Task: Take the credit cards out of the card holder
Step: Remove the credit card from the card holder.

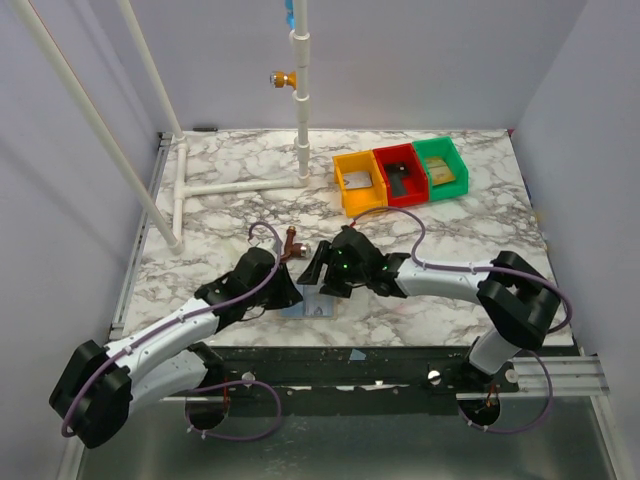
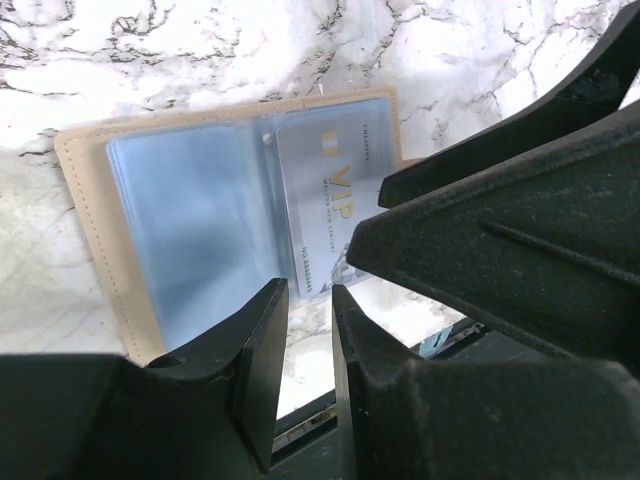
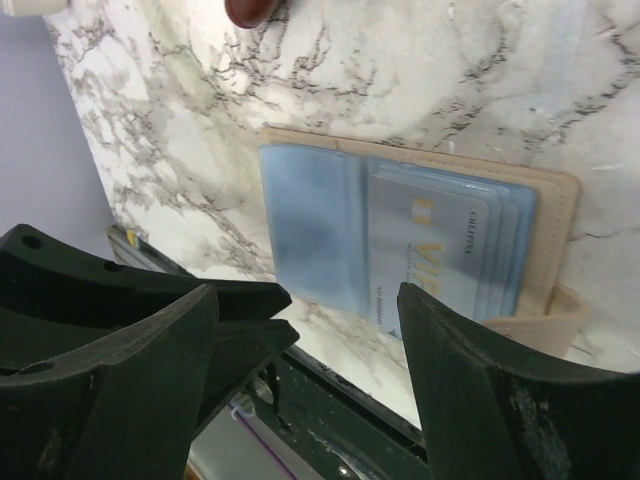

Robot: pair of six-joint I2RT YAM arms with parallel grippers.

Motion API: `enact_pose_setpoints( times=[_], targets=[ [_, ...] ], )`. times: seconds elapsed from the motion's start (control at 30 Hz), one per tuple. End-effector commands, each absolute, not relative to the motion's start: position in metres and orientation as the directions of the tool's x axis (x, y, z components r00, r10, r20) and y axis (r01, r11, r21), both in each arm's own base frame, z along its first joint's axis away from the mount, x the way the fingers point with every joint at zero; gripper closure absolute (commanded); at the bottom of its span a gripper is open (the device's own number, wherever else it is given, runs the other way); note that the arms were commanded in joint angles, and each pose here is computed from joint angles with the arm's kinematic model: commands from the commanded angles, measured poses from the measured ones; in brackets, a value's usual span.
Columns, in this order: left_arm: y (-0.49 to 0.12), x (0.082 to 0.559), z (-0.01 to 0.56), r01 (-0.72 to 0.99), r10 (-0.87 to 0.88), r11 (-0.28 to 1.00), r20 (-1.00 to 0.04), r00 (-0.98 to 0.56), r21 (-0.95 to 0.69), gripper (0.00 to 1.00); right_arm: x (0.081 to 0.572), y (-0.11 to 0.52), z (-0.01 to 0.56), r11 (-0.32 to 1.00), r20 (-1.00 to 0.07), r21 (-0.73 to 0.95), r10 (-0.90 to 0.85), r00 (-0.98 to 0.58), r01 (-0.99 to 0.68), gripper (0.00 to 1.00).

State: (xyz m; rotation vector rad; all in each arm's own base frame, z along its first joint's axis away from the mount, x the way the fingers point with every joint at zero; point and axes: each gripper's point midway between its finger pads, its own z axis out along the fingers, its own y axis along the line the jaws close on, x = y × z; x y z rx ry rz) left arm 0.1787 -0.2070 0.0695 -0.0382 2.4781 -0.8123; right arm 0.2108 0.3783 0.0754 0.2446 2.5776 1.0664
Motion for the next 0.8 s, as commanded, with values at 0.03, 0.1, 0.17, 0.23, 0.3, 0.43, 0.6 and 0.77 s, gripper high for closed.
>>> enact_pose_setpoints(
  times=[0.03, 0.1, 0.17, 0.23, 0.3, 0.43, 0.6, 0.77],
  targets=[
    [-0.218, 0.188, 0.084, 0.164, -0.190, 0.791, -0.491, -0.850, -0.590, 0.73, 0.211, 0.351, 0.061, 0.795, -0.301, 0.607, 0.260, -0.917, 0.026, 0.25],
    [-0.218, 0.189, 0.084, 0.164, -0.186, 0.794, -0.492, -0.850, -0.585, 0.74, 0.212, 0.345, 0.058, 0.814, -0.326, 0.580, 0.248, -0.912, 0.014, 0.26],
    [-0.218, 0.190, 0.083, 0.164, -0.184, 0.797, -0.493, -0.850, -0.581, 0.73, 0.213, 0.339, 0.056, 0.832, -0.345, 0.554, 0.238, -0.908, 0.008, 0.30],
    [-0.218, 0.191, 0.084, 0.164, -0.184, 0.797, -0.493, -0.850, -0.581, 0.74, 0.214, 0.335, 0.054, 0.850, -0.364, 0.527, 0.221, -0.905, -0.005, 0.33],
    [-0.219, 0.191, 0.084, 0.164, -0.183, 0.797, -0.491, -0.852, -0.582, 0.74, 0.213, 0.334, 0.053, 0.865, -0.379, 0.502, 0.201, -0.904, -0.018, 0.35],
    [-0.220, 0.193, 0.082, 0.161, -0.180, 0.798, -0.485, -0.856, -0.581, 0.74, 0.212, 0.334, 0.051, 0.896, -0.418, 0.443, 0.164, -0.893, -0.043, 0.37],
    [-0.220, 0.195, 0.079, 0.153, -0.179, 0.805, -0.481, -0.858, -0.573, 0.74, 0.214, 0.329, 0.047, 0.922, -0.456, 0.384, 0.141, -0.879, -0.052, 0.45],
    [-0.220, 0.194, 0.073, 0.149, -0.175, 0.804, -0.469, -0.866, -0.575, 0.74, 0.211, 0.332, 0.039, 0.932, -0.453, 0.357, 0.113, -0.884, -0.064, 0.52]
  ],
)
